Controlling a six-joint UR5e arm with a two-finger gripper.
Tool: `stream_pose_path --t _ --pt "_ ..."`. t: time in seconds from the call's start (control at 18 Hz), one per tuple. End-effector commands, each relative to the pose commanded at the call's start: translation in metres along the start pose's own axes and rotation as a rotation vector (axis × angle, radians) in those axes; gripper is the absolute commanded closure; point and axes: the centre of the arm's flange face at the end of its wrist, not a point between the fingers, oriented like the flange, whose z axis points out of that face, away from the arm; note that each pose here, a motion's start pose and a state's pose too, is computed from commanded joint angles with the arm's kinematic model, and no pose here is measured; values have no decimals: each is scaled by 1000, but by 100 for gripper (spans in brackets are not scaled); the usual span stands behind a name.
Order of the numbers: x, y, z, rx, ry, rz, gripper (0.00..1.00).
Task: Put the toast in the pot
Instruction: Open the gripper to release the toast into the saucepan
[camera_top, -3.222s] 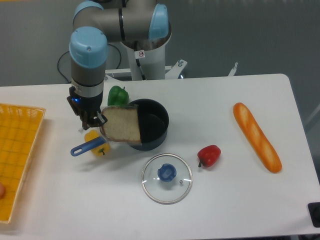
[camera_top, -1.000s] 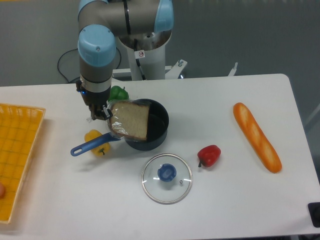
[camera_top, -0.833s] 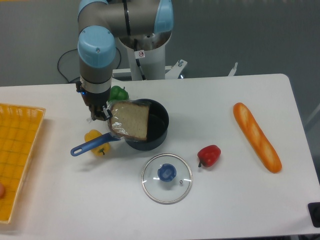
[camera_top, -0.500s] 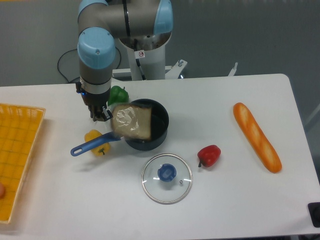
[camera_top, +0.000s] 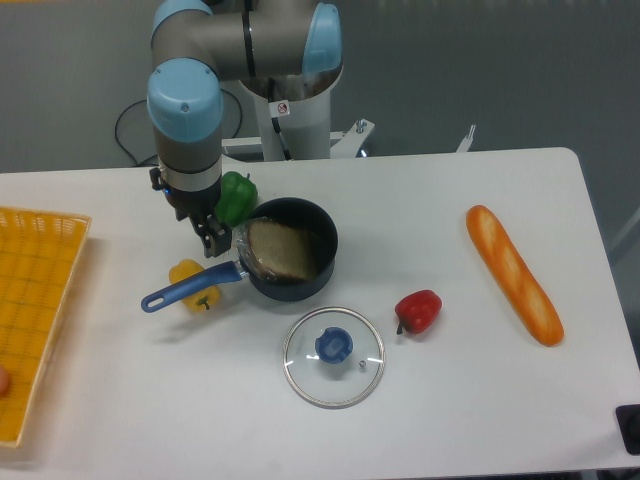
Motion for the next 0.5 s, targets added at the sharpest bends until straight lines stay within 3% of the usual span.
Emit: stream_pose_path --t 0.5 --pt "-14 -11 -36 41 -67 14 0"
